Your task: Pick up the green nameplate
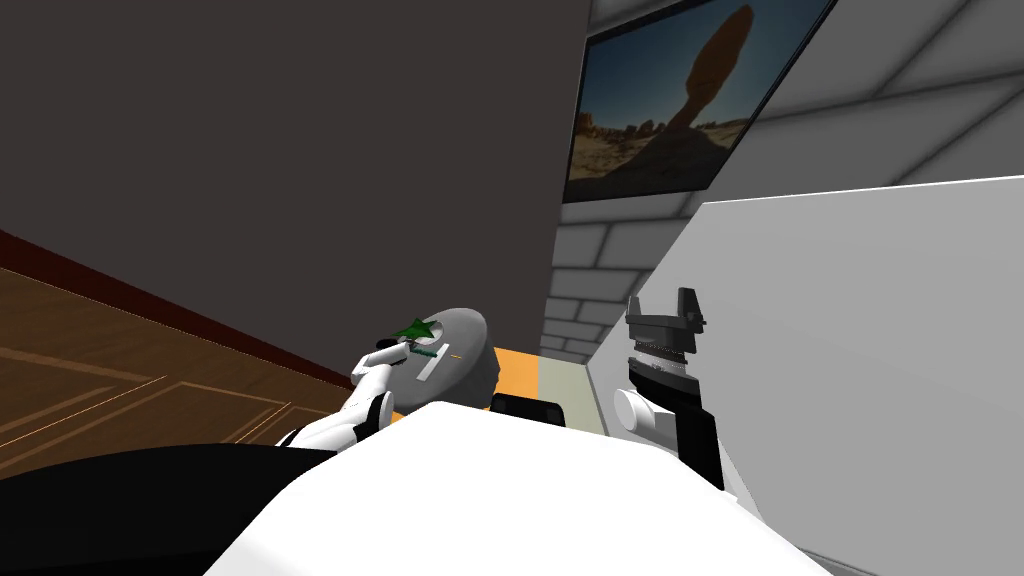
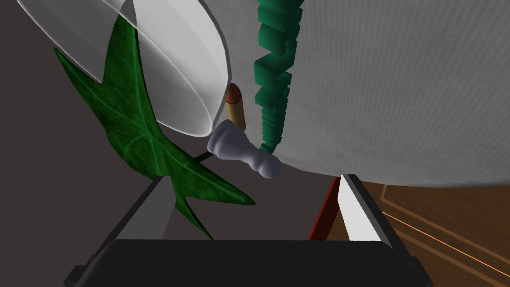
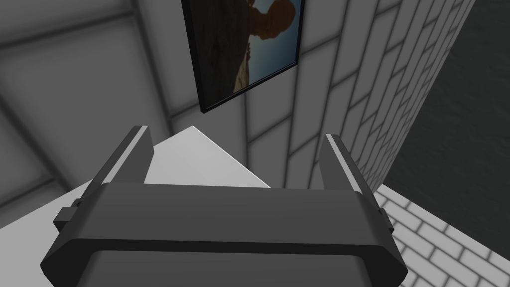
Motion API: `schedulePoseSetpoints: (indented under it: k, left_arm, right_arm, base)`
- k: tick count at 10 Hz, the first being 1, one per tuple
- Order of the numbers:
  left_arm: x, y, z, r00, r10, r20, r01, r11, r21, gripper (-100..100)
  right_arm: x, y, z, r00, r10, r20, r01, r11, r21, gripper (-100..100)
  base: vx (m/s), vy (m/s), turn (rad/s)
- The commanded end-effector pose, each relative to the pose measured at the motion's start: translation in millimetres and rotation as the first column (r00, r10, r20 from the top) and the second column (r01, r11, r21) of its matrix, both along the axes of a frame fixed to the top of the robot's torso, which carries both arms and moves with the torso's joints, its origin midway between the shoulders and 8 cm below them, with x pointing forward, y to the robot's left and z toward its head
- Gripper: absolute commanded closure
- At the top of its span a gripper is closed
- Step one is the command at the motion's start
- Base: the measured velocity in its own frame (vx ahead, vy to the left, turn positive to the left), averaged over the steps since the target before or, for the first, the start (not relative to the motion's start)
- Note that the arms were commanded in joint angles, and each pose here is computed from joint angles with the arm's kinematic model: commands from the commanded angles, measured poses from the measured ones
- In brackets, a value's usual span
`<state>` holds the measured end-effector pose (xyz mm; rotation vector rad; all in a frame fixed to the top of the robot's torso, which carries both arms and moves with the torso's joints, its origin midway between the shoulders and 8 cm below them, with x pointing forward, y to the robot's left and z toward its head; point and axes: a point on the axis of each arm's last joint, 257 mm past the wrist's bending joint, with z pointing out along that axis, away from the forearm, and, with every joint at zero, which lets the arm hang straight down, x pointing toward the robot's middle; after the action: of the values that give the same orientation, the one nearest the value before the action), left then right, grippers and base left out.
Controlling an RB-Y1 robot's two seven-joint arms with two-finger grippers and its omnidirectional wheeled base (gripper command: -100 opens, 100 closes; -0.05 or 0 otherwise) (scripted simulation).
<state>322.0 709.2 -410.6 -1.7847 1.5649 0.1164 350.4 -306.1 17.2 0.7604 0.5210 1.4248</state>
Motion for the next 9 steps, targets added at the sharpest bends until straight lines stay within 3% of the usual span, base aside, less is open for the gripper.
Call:
schedulePoseSetpoints:
  k: [1, 2, 3, 5, 6, 9]
  left_arm:
    - [0.0, 0.0, 0.0, 1.0, 0.0, 0.0, 0.0, 1.0, 0.0, -100]
    - [-0.1, -0.3, -0.4, 1.0, 0.0, -0.004, 0.0, 1.0, -0.002, 0]
    - [-1.5, -5.3, -9.5, 1.0, -0.003, -0.002, 0.003, 1.0, -0.001, -100]
    - [-2.8, -5.6, -11.1, 1.0, -0.003, -0.005, 0.003, 1.0, -0.002, -100]
    - [-2.4, -5.6, -11.1, 1.0, -0.003, -0.002, 0.003, 1.0, -0.001, 100]
    - [1.7, -4.8, -7.4, 1.0, -0.006, 0.006, 0.006, 1.0, 0.004, 100]
  right_arm:
    - [0.0, 0.0, 0.0, 1.0, 0.0, 0.0, 0.0, 1.0, 0.0, 0]
    - [0.0, 0.0, 0.0, 1.0, 0.0, 0.0, 0.0, 1.0, 0.0, 0]
    - [0.0, 0.0, 0.1, 1.0, 0.0, 0.0, 0.0, 1.0, 0.0, 0]
    - [0.0, 0.0, 0.0, 1.0, 0.0, 0.0, 0.0, 1.0, 0.0, 0]
    - [0.1, 0.0, 0.0, 1.0, 0.0, 0.0, 0.0, 1.0, 0.0, 0]
    - [0.1, 0.1, 0.1, 1.0, 0.0, 0.0, 0.0, 1.0, 0.0, 0]
  base:
    - [0.051, 0.006, 0.0]
    - [0.011, 0.001, -0.001]
    - [0.033, 0.052, 0.018]
    - [0.036, 0.044, 0.001]
    - [0.0, 0.0, 0.0]
    - [0.002, 0.0, -0.007]
